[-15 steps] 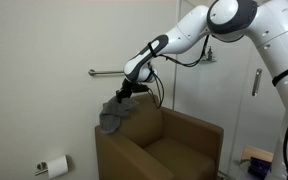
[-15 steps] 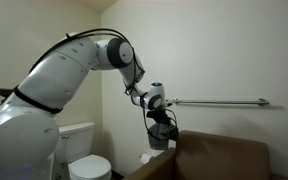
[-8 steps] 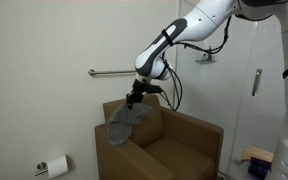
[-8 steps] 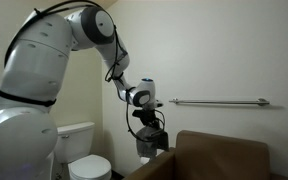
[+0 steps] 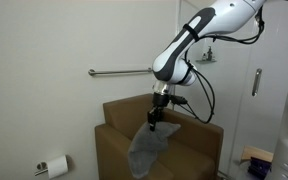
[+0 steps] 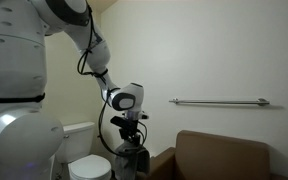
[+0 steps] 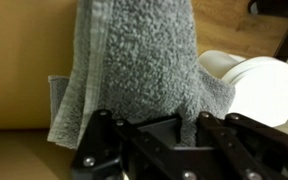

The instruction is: Wipe the shoulder of the couch with the cloth

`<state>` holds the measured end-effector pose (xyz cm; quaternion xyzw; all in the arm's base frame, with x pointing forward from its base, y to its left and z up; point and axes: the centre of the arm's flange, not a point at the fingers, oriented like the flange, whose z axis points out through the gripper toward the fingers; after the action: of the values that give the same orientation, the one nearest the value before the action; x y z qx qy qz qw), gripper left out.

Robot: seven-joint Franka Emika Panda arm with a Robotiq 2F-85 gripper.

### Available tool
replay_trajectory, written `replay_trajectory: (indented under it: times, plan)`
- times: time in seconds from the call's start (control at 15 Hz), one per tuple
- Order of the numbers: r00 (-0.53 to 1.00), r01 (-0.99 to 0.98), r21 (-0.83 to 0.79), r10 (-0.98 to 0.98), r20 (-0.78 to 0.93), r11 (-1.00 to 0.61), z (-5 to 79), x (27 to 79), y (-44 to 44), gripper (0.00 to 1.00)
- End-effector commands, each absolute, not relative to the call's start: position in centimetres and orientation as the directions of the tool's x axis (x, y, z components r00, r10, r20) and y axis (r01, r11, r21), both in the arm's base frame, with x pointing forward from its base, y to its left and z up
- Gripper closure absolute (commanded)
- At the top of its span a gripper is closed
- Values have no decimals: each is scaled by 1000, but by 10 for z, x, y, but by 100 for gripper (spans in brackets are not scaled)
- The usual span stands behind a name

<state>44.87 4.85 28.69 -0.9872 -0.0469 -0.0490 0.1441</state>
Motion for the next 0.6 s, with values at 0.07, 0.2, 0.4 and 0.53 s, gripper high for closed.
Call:
replay_trajectory:
  times: [0.07, 0.2, 0.4, 0.53]
  plan:
    - [988, 141, -357, 153, -5, -924, 254, 407, 62, 96]
    - [984, 131, -370, 167, -69, -920, 230, 402, 65, 97]
    - [969, 100, -373, 175, -175, -923, 191, 401, 65, 96]
    - [960, 91, -385, 183, -210, -918, 167, 405, 67, 96]
